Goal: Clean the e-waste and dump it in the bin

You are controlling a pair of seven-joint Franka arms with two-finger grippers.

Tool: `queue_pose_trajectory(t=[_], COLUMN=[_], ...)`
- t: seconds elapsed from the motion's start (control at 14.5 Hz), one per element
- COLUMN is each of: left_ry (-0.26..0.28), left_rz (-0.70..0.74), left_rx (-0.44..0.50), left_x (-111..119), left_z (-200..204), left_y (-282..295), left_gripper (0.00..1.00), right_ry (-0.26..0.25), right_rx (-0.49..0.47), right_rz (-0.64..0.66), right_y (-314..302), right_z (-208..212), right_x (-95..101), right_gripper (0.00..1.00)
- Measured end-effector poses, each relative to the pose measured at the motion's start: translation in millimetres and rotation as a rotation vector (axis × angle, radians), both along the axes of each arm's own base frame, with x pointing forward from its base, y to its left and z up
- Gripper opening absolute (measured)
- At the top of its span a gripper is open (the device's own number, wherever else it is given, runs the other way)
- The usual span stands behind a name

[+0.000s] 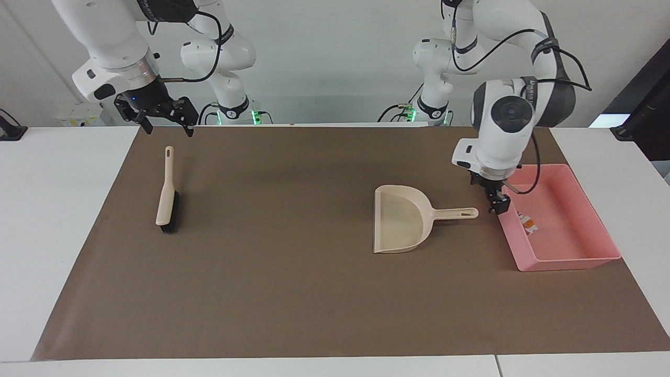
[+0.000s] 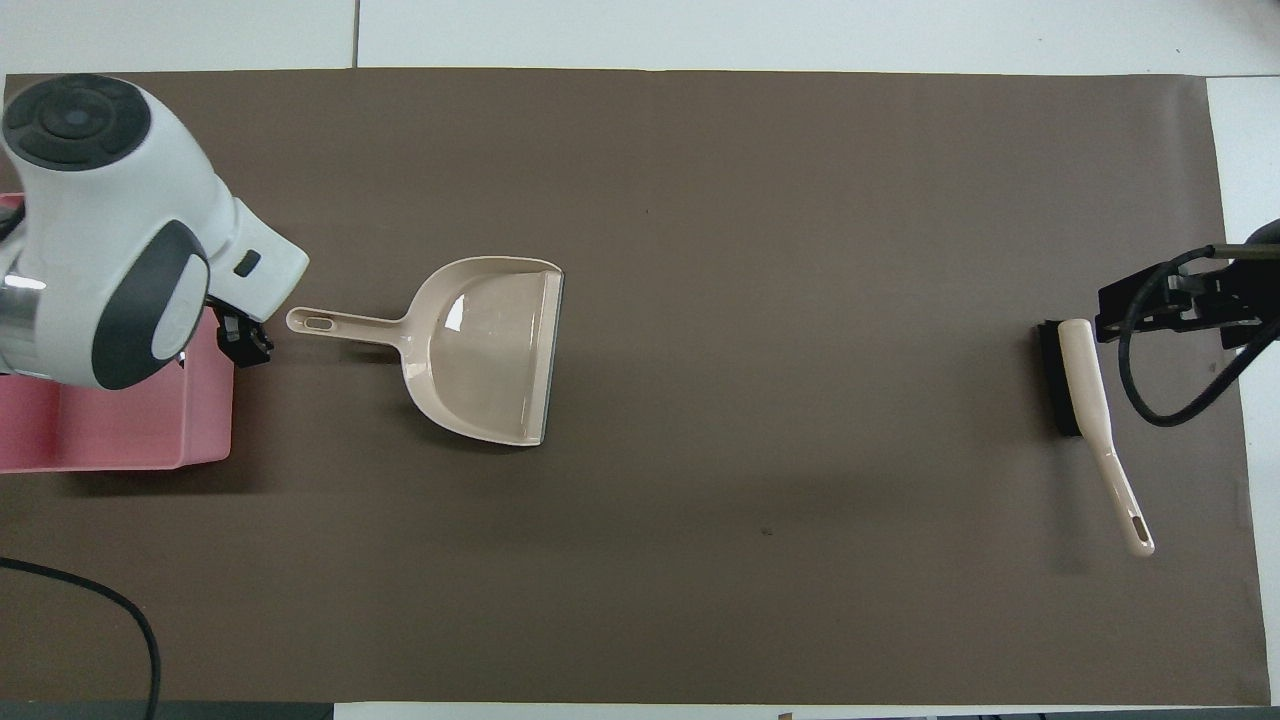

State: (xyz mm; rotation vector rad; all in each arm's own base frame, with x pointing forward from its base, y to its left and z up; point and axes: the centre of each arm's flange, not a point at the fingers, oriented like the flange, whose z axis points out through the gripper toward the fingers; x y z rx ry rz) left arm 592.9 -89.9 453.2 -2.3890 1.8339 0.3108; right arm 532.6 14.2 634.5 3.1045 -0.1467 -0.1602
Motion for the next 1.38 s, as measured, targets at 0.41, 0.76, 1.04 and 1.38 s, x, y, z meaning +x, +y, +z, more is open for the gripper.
queue_pose_trajectory(t=[0.41, 0.76, 1.04, 1.38], left_ry=[-0.042, -0.058, -0.032, -0.037], left_rz=[0.405, 0.825, 0.933, 0.945], left_rx=[0.008, -0.005, -0.090, -0.117], left_x=[4, 0, -7, -59], left_z=[-3, -6, 21, 112], left_y=[53, 44, 76, 85], left_gripper=[0.99, 0.99, 0.99, 0.99], right_ry=[-0.004, -0.012, -0.012, -0.012], right_rx=[0.000, -0.013, -0.013, -0.013], right_rz=[-0.001, -0.002, -0.007, -0.007], right_y=[0, -3, -5, -5], right_z=[0, 1, 1, 1], right_x=[0.5, 1.4, 1.5, 1.5], right_gripper=[1.00, 1.00, 1.00, 1.00])
